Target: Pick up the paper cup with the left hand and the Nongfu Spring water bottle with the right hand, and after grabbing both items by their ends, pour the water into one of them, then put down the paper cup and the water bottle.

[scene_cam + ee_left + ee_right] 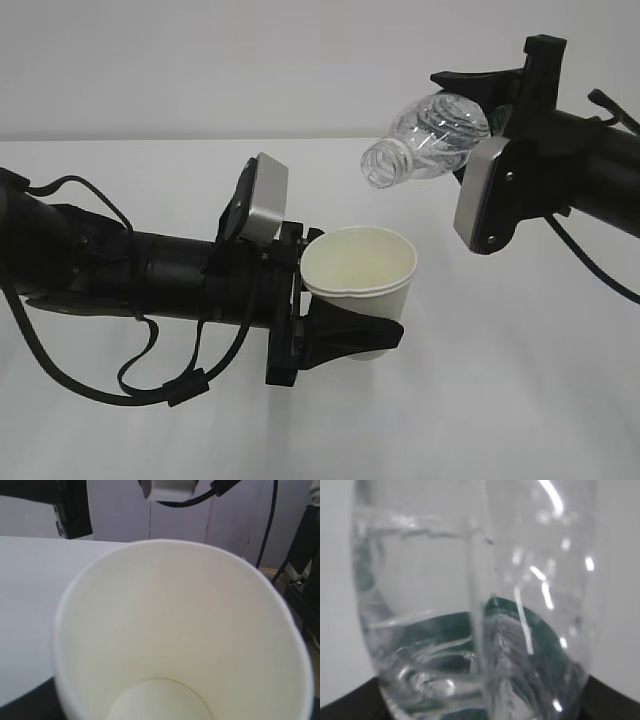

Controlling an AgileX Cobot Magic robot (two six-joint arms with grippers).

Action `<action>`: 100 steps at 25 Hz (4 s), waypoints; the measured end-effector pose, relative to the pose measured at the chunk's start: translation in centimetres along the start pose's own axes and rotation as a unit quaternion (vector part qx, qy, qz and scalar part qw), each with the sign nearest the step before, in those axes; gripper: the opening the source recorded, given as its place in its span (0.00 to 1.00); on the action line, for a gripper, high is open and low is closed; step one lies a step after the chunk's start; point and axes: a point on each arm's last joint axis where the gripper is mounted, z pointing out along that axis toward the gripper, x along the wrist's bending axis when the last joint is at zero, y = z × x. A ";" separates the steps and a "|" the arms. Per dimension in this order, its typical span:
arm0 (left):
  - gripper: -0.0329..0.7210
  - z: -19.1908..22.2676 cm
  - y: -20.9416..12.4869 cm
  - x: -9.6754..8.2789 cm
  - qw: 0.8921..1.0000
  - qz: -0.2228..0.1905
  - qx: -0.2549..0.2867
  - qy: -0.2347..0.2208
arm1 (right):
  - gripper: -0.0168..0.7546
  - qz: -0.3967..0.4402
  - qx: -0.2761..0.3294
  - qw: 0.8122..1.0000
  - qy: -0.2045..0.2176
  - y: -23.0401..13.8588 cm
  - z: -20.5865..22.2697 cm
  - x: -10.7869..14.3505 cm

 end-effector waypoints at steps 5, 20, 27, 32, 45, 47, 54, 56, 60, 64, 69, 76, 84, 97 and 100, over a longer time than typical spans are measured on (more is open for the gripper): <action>0.68 0.0 0.0 0.0 1.000 0.000 -0.001 0.000 | 0.59 -0.009 0.000 1.000 0.000 0.0 0.0 0.0; 0.68 0.0 0.1 0.3 1.000 -0.007 -0.006 0.014 | 0.59 -0.019 -0.006 1.000 -0.013 0.1 0.0 -0.2; 0.68 0.0 0.1 0.3 1.000 -0.007 -0.006 0.015 | 0.59 -0.019 -0.006 1.000 -0.013 0.1 0.0 -0.2; 0.68 0.0 0.0 0.3 1.000 -0.008 -0.003 0.018 | 0.59 -0.019 -0.006 1.000 -0.014 0.1 0.0 -0.3; 0.68 0.0 -0.1 0.4 1.000 -0.009 0.003 0.024 | 0.59 -0.020 -0.007 1.000 -0.015 0.1 0.0 -0.3; 0.68 0.0 -0.1 0.4 1.000 -0.009 0.003 0.024 | 0.59 -0.020 -0.007 1.000 -0.016 0.1 0.0 -0.3; 0.68 0.0 -0.1 0.4 1.000 -0.009 0.003 0.024 | 0.59 -0.020 -0.008 1.000 -0.017 0.1 0.0 -0.3; 0.68 0.0 -0.1 0.4 1.000 -0.009 0.003 0.024 | 0.59 -0.020 -0.008 1.000 -0.017 0.1 0.0 -0.3; 0.68 0.0 -0.1 0.4 1.000 -0.009 0.003 0.024 | 0.59 -0.020 -0.008 1.000 -0.017 0.1 0.0 -0.3; 0.68 0.0 -0.1 0.4 1.000 -0.009 0.003 0.024 | 0.59 -0.020 -0.008 1.000 -0.017 0.1 0.0 -0.3; 0.68 0.0 -0.1 0.4 1.000 -0.009 0.003 0.024 | 0.59 -0.020 -0.008 1.000 -0.018 0.2 0.0 -0.3; 0.67 0.0 0.0 0.5 1.000 -0.010 0.002 0.026 | 0.59 -0.020 -0.009 1.000 -0.021 0.2 0.0 -0.4; 0.68 0.0 0.0 0.5 1.000 -0.010 0.002 0.028 | 0.59 -0.020 -0.011 0.999 -0.025 0.2 0.0 -0.5; 0.67 0.0 0.0 0.6 0.999 -0.012 0.000 0.031 | 0.59 -0.020 -0.012 0.999 -0.027 0.2 0.0 -0.5; 0.67 0.0 0.0 0.6 0.999 -0.013 -0.001 0.032 | 0.59 -0.020 -0.012 0.999 -0.027 0.2 0.0 -0.5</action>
